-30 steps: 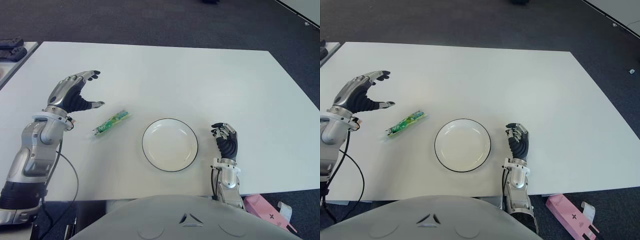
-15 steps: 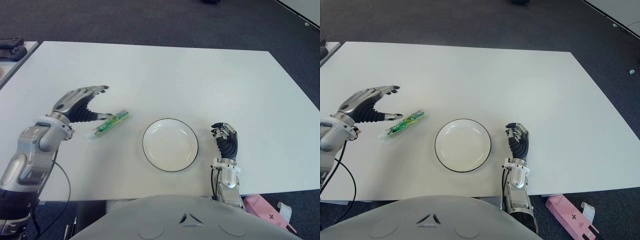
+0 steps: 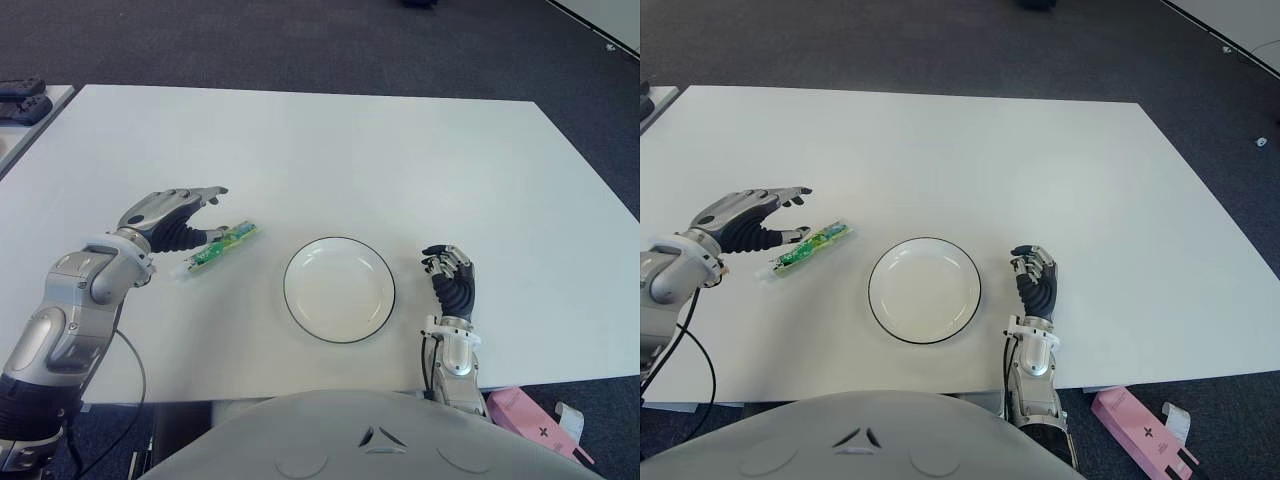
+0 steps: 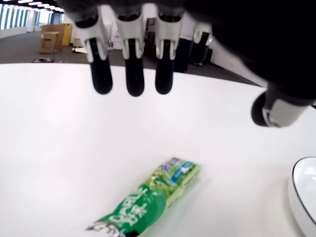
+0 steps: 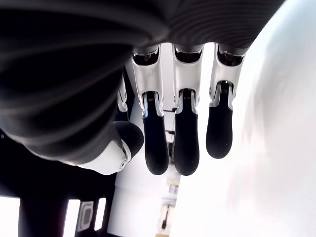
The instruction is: Put the toothpaste on the table into the plate.
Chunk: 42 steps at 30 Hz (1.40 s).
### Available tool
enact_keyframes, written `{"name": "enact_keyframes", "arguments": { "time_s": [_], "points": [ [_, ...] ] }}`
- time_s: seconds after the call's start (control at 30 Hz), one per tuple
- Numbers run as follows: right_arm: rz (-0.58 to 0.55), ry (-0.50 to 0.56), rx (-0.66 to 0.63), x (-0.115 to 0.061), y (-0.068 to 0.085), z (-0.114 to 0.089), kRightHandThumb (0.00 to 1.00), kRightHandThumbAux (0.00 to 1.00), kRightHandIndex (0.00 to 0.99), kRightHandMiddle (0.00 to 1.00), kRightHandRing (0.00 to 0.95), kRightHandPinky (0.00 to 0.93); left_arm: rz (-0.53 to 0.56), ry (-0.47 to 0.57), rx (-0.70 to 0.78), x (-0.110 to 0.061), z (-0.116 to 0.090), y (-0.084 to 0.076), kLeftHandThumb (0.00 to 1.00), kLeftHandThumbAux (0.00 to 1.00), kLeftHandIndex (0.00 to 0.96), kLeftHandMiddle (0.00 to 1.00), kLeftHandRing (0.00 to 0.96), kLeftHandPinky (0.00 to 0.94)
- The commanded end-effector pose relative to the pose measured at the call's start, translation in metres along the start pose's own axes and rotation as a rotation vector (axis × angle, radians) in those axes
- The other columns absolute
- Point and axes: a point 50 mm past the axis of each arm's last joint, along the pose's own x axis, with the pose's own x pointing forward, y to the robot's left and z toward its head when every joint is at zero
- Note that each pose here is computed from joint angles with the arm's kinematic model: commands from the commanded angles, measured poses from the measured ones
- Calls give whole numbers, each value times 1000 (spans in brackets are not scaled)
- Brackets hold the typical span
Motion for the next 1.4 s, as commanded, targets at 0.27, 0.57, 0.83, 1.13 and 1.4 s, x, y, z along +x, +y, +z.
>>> {"name": "enact_keyframes", "arguments": {
  "time_s": [0.27,0.57,0.83,1.13,1.4],
  "points": [
    [-4,17,-5,0,1,-2,712,730,427,494,504,513,-85,30,59,9,2,-13,503,300,58,131,167,257],
    [-10,16,-11,-1,0,-2,713,730,427,494,507,520,-89,30,68,18,0,-28,535,282,63,139,172,250],
    [-18,20,-15,-1,-1,-2,712,729,427,496,515,526,-119,17,64,22,1,-43,510,251,80,155,155,200],
    [-19,12,-12,-2,-1,-1,712,730,427,494,511,520,-163,18,55,27,-1,-58,510,230,109,165,140,177],
    [-14,5,-18,-3,-2,0,711,730,428,495,512,527,-198,38,69,31,-3,-69,516,228,116,163,143,185]
  ]
}}
